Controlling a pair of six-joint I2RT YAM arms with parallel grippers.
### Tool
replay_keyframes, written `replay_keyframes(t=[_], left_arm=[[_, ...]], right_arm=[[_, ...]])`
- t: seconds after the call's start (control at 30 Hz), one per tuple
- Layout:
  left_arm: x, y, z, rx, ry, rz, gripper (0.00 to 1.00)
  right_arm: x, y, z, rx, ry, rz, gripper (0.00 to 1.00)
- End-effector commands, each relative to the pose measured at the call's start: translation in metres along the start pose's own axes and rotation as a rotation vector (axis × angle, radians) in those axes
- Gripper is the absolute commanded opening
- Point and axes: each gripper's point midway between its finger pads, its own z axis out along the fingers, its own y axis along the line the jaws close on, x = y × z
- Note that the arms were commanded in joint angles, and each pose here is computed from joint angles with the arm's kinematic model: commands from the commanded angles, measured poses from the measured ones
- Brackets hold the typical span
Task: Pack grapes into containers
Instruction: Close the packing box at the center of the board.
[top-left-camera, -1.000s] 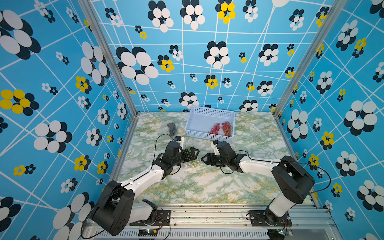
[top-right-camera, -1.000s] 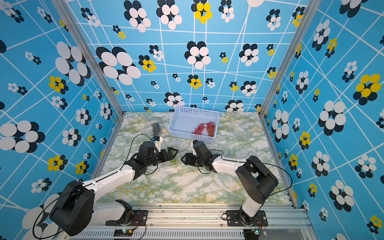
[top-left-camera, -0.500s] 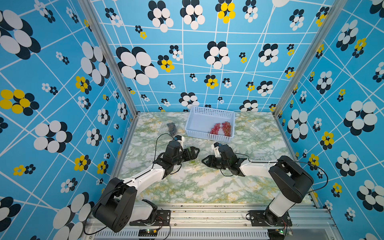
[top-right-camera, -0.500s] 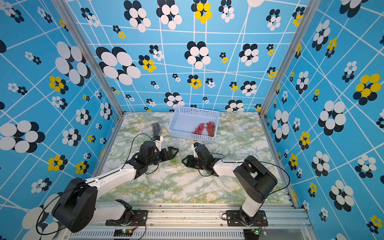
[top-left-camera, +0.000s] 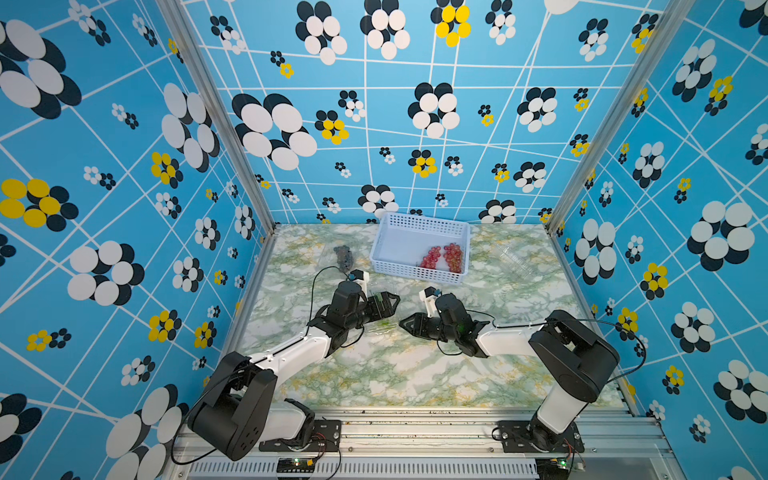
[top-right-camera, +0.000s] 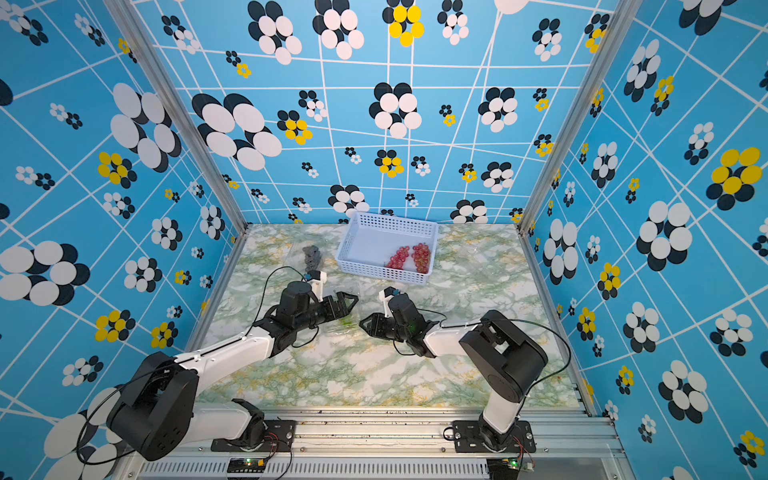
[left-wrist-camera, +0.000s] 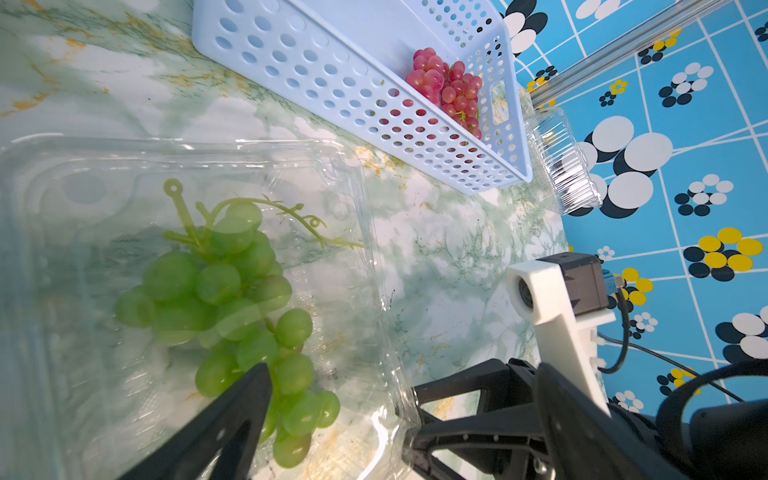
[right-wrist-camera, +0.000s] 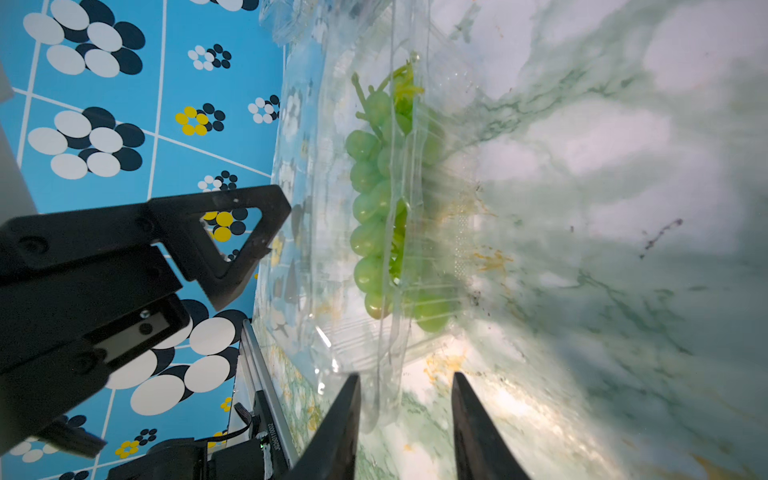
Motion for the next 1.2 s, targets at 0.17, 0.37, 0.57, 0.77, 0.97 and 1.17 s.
replay_keyframes(t=[0.17, 0.37, 0.57, 0.77, 0.97, 1.17], left_arm=[[0.010, 0.014, 0.004, -0.018, 0.016, -0.020, 0.99], [0.014, 0.019, 0.005, -0.026, 0.021, -0.024, 0.99], [0.014, 0.021, 0.005, -0.028, 0.022, -0.028, 1.00], [0.013, 0.024, 0.005, -0.034, 0.023, -0.031, 1.00], [0.013, 0.025, 0.004, -0.034, 0.024, -0.034, 1.00], [0.008, 0.022, -0.003, -0.025, 0.014, -0.029, 0.99]], right_arm=[[0.005, -0.003, 0.005, -0.011, -0.001, 0.010, 0.28], [0.008, -0.003, 0.009, -0.022, 0.009, 0.011, 0.23], [0.010, -0.005, 0.012, -0.023, 0.017, 0.014, 0.19], [0.012, -0.007, 0.012, -0.019, 0.022, 0.017, 0.15], [0.015, -0.009, 0.014, -0.017, 0.027, 0.016, 0.12], [0.009, 0.000, 0.005, -0.025, 0.005, -0.002, 0.16]])
